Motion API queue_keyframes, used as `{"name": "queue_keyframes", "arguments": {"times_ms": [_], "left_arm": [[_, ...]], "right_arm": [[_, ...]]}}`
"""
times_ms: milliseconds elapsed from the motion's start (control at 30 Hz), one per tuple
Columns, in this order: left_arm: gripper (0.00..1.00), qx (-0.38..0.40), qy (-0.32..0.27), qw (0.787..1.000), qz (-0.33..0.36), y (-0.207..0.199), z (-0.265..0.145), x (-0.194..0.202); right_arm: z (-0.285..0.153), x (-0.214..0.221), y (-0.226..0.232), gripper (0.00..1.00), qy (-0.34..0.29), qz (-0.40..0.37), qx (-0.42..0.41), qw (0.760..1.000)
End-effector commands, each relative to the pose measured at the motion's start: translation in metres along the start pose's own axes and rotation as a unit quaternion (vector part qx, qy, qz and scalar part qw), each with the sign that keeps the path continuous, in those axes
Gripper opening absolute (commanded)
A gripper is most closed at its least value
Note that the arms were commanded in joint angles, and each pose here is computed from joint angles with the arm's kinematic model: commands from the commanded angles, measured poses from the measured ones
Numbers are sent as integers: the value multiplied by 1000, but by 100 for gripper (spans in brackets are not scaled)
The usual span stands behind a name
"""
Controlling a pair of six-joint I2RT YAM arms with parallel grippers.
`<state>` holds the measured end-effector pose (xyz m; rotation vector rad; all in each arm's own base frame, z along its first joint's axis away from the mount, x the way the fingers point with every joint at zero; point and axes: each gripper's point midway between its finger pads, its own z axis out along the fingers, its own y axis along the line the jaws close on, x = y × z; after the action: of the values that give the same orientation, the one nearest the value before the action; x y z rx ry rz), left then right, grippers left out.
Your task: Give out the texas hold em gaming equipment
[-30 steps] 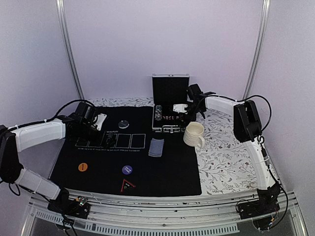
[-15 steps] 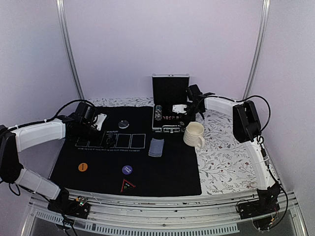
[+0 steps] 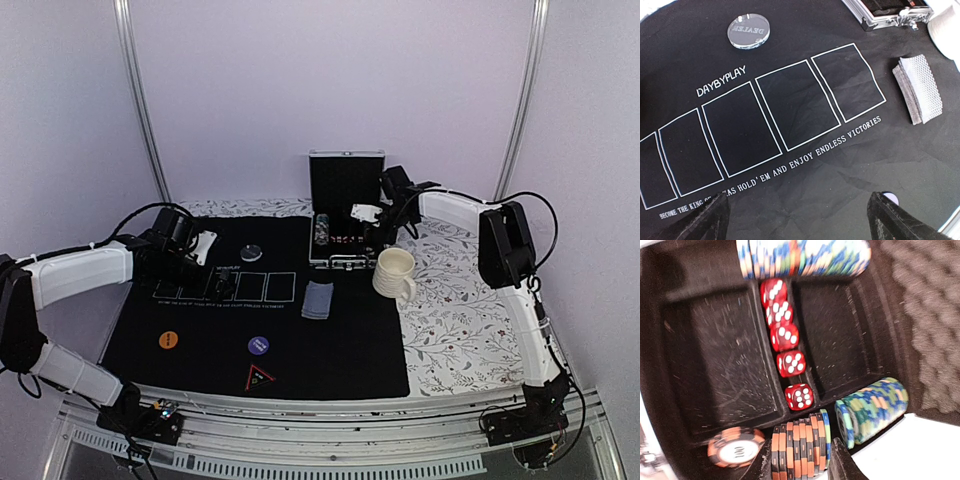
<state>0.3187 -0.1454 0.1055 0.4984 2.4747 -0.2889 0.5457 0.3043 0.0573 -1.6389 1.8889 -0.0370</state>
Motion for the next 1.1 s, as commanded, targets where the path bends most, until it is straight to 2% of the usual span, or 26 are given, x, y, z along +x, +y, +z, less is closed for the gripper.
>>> {"name": "queue_keyframes", "arguments": {"times_ms": [0,267,367,467,567,667,833,967,1067], "left_arm": [[98,10,-22,1000,0,-1,-8,-9],[98,40,-60,997,11,-13,-23,-23],[98,53,-82,995,18,-19,-32,-30],[98,71,-107,991,28,-27,-42,-36],[98,106,-137,984,45,-41,-55,-42],[93,137,-164,974,70,-58,-68,-46],[88,171,-193,955,147,-100,-90,-45],[92,204,-213,925,240,-146,-108,-27],[96,205,-218,911,283,-160,-110,-13]], "right_arm": [[-75,-58,-26,1,-93,68,22,993],[-131,-96,-39,1,-173,160,17,972],[-157,-113,-39,1,-206,221,-4,953],[-171,-127,-25,1,-210,288,-35,934],[-177,-148,9,1,-206,320,-74,922],[-180,-174,55,1,-205,345,-131,907],[-174,-194,132,1,-164,424,-251,855],[-173,-200,189,1,-134,447,-327,822],[-175,-204,220,1,-129,455,-359,804]]}}
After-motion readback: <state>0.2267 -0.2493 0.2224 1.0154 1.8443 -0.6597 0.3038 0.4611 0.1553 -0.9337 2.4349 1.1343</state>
